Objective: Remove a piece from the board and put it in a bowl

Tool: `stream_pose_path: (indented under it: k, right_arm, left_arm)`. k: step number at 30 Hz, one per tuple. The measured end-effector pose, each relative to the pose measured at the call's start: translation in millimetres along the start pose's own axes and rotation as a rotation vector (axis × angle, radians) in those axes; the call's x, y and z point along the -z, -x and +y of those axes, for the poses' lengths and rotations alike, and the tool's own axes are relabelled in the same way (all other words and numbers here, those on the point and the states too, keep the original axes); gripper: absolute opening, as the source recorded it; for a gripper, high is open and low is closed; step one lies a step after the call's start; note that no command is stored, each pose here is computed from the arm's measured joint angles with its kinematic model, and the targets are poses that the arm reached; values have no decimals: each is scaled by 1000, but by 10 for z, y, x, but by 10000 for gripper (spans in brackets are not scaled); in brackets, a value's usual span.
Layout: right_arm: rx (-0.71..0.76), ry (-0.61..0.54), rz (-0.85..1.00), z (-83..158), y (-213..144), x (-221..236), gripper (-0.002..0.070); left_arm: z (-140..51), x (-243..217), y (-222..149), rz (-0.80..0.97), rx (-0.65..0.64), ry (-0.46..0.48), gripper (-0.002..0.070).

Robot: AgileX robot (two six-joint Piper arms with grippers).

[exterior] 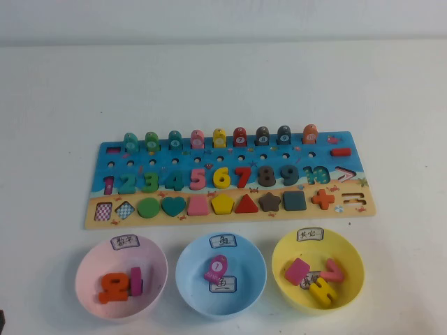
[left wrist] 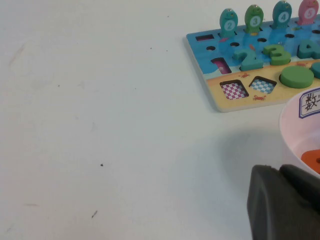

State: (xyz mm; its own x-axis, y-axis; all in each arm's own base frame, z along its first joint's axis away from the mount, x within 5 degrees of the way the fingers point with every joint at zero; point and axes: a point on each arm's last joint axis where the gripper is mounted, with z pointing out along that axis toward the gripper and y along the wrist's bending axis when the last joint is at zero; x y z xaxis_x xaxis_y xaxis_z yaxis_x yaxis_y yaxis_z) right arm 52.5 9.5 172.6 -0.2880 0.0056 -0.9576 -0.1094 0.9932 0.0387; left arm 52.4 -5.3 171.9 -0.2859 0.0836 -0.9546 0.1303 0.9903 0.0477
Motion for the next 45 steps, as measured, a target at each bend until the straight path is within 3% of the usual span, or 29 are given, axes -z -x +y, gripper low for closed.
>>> stream_pose_path:
  k: [39,42,45]
  right_arm:
    - [0,0,0,0,0,0,-17]
    - [0,0,0,0,0,0,-17]
    - [0,0,0,0,0,0,-17]
  left_arm:
    - [-1,0,2,-2,2,-1,-4]
    - [-7,0,22,-25,36,-8,-4]
    - [-22,3,72,-77,171,-31,-4]
